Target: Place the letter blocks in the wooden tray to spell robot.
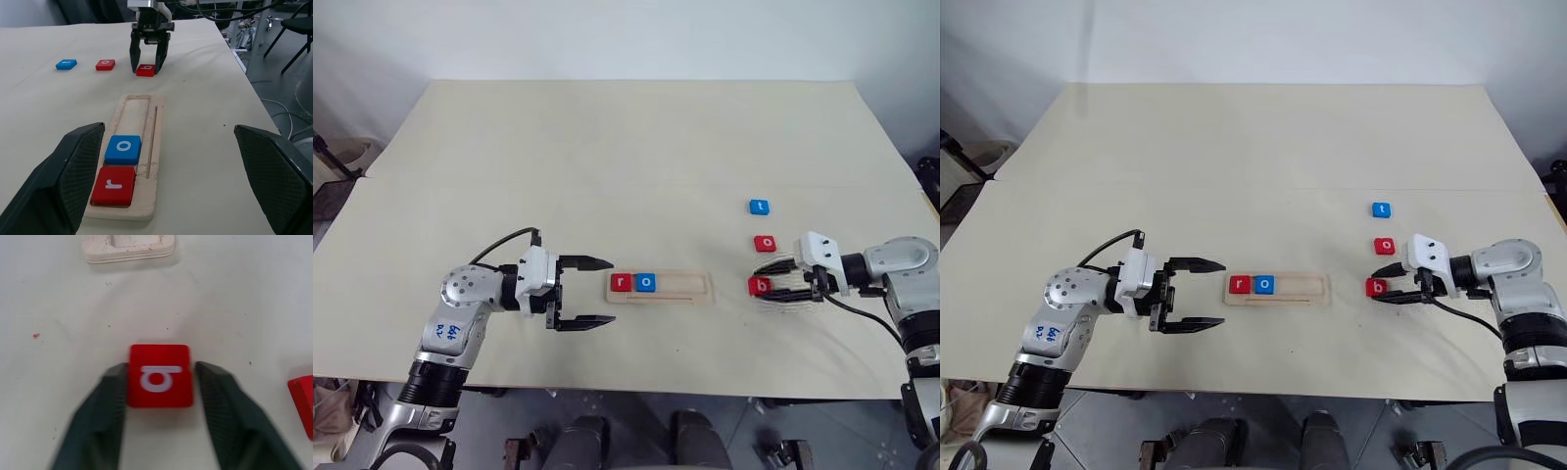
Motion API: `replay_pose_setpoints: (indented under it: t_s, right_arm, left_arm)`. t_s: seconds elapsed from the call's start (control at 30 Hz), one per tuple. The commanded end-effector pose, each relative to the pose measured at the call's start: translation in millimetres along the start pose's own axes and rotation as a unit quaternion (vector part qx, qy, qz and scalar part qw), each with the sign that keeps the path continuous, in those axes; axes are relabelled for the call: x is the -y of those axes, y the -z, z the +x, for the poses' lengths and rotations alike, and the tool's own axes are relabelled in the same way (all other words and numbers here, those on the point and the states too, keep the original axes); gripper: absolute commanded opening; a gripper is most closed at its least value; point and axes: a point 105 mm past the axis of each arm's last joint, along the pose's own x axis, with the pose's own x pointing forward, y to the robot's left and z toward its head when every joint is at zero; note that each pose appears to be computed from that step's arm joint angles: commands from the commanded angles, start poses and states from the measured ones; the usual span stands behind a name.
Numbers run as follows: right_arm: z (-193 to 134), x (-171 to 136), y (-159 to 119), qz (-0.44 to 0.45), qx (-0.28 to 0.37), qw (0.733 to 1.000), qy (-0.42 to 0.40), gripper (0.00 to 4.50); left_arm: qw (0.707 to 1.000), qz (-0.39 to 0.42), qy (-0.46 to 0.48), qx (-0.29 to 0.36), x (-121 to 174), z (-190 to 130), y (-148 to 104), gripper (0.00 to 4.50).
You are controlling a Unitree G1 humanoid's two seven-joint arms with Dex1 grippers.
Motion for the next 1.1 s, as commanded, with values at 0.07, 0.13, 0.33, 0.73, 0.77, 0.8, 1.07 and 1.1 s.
replay_pose_setpoints:
  t_s: [0.07,0.13,0.33,0.73,0.77,0.8,1.07,1.1]
  right_arm:
    - [-3,1,-17,-0.005,0.027,0.999,-0.018,1.47]
    - [2,3,-36,-0.005,0.059,0.998,-0.021,1.47]
    - [39,-3,-94,-0.004,0.101,0.994,-0.042,1.47]
    - [95,-13,-111,-0.006,0.088,0.994,-0.065,1.47]
    - [97,-14,-111,-0.006,0.087,0.994,-0.069,1.47]
    - [98,-14,-112,-0.008,0.088,0.994,-0.069,1.47]
    - [100,-11,-114,-0.011,0.087,0.994,-0.064,1.47]
    - [100,-12,-114,-0.009,0.087,0.994,-0.066,1.47]
  left_arm:
    - [1.000,0.015,-0.004,0.010,1,-2,-6,4.50]
    - [1.000,0.014,-0.007,0.008,0,-4,-5,4.50]
    - [1.000,0.008,-0.020,0.002,-1,-7,1,4.50]
    - [0.999,0.003,-0.040,-0.004,4,-10,4,4.50]
    - [0.999,0.003,-0.041,-0.005,4,-11,4,4.50]
    - [0.999,0.003,-0.043,-0.005,4,-11,4,4.50]
    - [0.999,0.003,-0.051,-0.006,4,-12,3,4.50]
    - [0.999,0.003,-0.052,-0.006,4,-12,3,4.50]
